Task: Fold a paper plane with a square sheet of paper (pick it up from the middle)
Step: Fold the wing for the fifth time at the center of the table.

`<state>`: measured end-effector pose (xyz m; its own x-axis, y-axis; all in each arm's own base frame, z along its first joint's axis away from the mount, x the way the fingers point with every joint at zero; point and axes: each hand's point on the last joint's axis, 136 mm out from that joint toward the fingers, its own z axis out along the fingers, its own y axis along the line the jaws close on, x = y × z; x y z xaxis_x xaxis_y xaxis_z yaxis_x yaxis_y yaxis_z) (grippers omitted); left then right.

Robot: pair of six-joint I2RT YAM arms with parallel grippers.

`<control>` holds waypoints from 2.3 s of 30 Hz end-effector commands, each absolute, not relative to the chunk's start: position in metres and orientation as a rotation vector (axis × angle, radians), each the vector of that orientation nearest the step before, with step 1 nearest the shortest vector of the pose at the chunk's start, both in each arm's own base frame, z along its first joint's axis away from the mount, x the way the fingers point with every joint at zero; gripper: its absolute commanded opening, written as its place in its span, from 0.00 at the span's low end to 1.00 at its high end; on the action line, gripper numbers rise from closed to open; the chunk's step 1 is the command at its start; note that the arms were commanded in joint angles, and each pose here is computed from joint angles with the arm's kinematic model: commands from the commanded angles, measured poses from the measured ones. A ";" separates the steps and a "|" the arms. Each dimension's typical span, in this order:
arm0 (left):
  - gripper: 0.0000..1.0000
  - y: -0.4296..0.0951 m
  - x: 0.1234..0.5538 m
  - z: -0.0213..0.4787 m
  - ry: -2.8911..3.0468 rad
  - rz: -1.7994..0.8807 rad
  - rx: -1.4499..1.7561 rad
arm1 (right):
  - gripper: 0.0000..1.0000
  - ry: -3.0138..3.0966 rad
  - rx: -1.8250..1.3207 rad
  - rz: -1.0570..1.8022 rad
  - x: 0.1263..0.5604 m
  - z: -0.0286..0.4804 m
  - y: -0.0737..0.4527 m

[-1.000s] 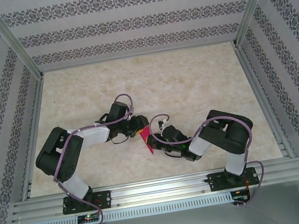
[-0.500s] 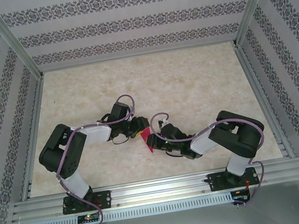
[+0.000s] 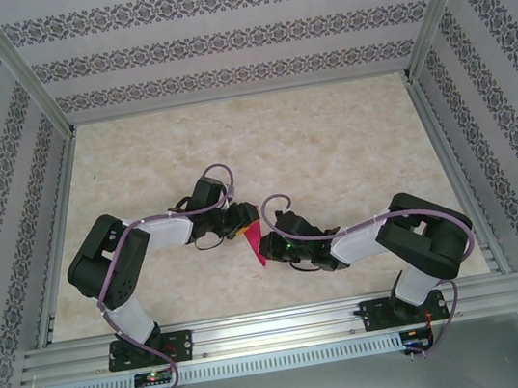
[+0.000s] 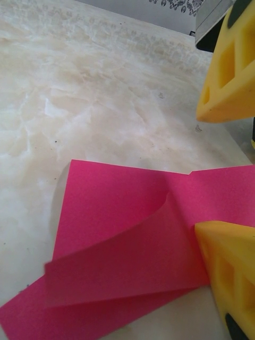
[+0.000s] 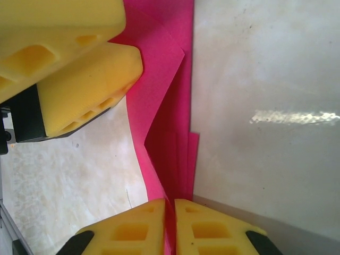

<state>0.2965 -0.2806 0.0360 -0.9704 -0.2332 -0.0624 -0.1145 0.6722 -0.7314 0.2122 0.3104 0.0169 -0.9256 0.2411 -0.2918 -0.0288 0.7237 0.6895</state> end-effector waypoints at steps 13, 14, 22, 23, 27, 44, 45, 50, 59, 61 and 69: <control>0.53 -0.283 0.296 0.039 2.747 -1.167 -0.247 | 0.17 2.585 0.079 1.074 0.198 0.035 0.316; 0.53 -0.283 0.296 0.039 2.747 -1.166 -0.249 | 0.17 2.580 0.066 1.071 0.199 0.038 0.317; 0.53 -0.283 0.293 0.038 2.752 -1.167 -0.249 | 0.15 2.612 0.040 1.054 0.198 0.034 0.321; 0.53 -0.283 0.293 0.038 2.754 -1.167 -0.249 | 0.14 2.612 0.036 1.058 0.197 0.033 0.322; 0.53 -0.283 0.292 0.037 2.757 -1.166 -0.253 | 0.10 2.636 0.004 1.068 0.193 0.028 0.328; 0.53 -0.283 0.292 0.038 2.761 -1.156 -0.255 | 0.17 2.668 0.082 1.018 0.187 0.018 0.313; 0.53 -0.283 0.292 0.038 2.762 -1.155 -0.254 | 0.19 2.664 0.065 1.024 0.186 0.021 0.315; 0.53 -0.284 0.293 0.037 2.766 -1.157 -0.252 | 0.22 2.668 -0.007 1.018 0.182 0.025 0.321; 0.53 -0.283 0.292 0.037 2.770 -1.154 -0.250 | 0.19 2.707 -0.040 0.897 0.182 0.018 0.317; 0.52 -0.283 0.291 0.036 2.773 -1.150 -0.252 | 0.13 2.707 -0.034 0.896 0.181 0.018 0.316; 0.52 -0.283 0.291 0.036 2.775 -1.149 -0.247 | 0.07 2.758 0.058 0.894 0.172 -0.001 0.305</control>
<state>0.2934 -0.2801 0.0350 -0.9726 -0.2284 -0.0424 -0.1287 0.6815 -0.7204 0.1805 0.3164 0.0168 -0.9640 0.0897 -0.2504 -0.0855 0.7868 0.6112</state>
